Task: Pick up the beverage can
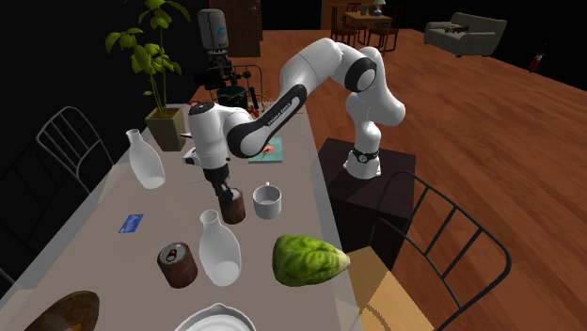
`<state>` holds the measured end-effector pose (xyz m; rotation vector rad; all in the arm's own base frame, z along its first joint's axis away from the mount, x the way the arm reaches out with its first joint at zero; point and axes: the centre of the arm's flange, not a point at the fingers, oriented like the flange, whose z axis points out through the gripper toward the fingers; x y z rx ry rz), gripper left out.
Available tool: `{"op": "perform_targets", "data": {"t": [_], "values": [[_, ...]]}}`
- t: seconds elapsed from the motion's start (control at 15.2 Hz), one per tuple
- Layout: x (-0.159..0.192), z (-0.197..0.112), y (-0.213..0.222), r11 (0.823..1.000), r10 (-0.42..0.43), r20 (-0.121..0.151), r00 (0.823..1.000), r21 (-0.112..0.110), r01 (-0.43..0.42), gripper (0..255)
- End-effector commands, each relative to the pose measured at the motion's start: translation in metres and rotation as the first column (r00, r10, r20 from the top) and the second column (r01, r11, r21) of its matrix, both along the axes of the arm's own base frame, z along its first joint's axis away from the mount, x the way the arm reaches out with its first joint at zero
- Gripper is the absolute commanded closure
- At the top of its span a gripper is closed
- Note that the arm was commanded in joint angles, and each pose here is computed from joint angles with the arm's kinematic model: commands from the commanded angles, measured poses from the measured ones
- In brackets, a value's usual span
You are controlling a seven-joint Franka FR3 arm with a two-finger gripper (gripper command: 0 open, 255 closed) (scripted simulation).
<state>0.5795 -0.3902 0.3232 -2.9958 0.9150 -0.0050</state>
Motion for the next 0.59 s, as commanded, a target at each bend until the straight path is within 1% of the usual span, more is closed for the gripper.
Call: {"op": "perform_targets", "data": {"t": [0.0, 0.53], "values": [[0.000, 0.007, 0.000, 1.000, 0.000, -0.001, 1.000, 0.001, 0.000, 255], [0.000, 0.049, 0.000, 1.000, 0.000, -0.001, 1.000, 0.001, 0.000, 255]]}}
